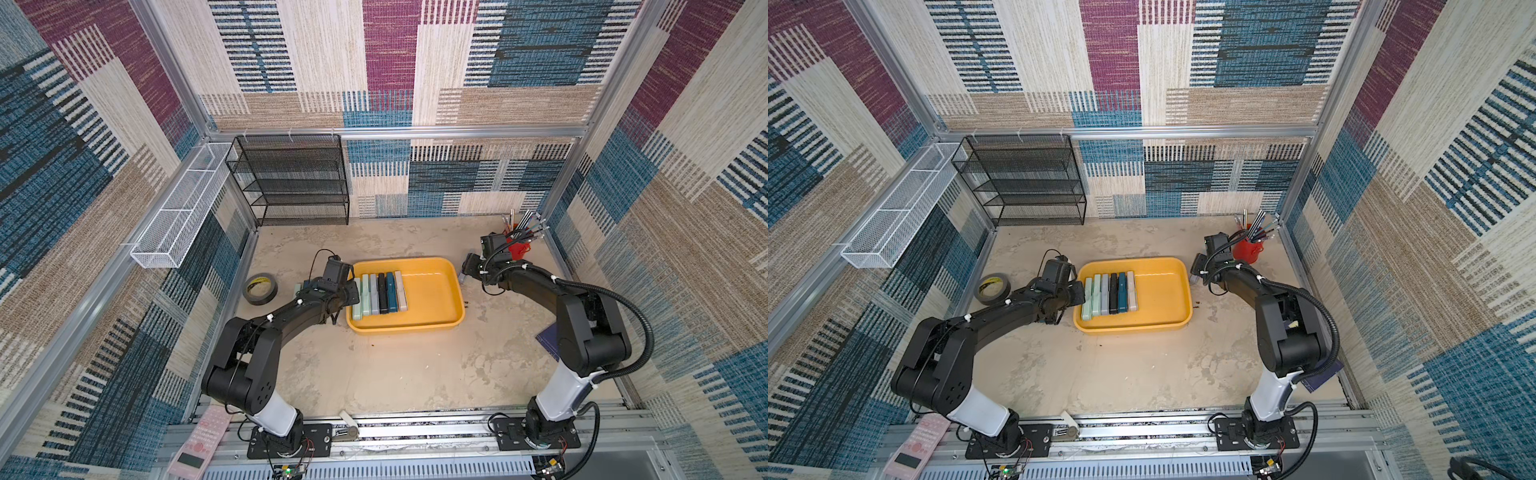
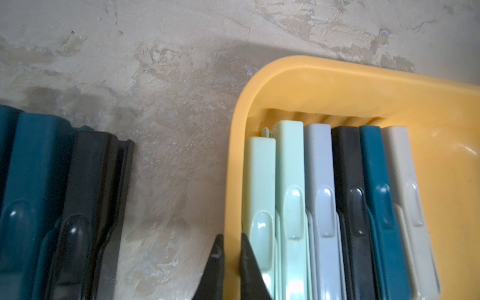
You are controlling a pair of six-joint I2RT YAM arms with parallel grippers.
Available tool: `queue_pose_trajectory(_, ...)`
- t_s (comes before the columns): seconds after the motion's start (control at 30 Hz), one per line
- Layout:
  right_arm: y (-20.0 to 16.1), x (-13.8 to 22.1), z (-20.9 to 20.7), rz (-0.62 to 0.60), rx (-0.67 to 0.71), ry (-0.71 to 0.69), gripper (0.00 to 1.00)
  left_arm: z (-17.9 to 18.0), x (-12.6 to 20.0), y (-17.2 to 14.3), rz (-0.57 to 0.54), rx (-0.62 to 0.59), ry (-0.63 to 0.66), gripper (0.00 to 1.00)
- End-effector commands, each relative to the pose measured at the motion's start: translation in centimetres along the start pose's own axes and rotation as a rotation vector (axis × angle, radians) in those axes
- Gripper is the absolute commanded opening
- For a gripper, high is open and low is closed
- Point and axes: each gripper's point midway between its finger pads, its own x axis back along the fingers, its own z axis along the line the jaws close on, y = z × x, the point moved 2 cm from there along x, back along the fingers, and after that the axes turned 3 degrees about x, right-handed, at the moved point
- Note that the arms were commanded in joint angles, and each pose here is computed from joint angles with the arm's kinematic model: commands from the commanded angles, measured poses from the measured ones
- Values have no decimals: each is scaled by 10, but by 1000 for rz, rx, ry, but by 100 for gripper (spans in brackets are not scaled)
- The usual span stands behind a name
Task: Put the pruning pliers into the storage box
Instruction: Pick up the pruning pliers from the center of the board.
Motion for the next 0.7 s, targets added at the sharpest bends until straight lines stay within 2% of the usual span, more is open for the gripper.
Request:
queue_pose_trajectory(0.0, 5, -9, 4, -3, 15, 17, 64, 8, 2, -9, 39, -20, 34, 9)
queue_pose_trajectory(0.5, -7, -47, 1, 56, -11, 5, 60, 13, 3, -7, 37, -21, 44, 8)
queue_pose_trajectory(0.67, -7, -49, -2, 52, -11, -9, 54, 14, 4, -6, 36, -20, 47, 8)
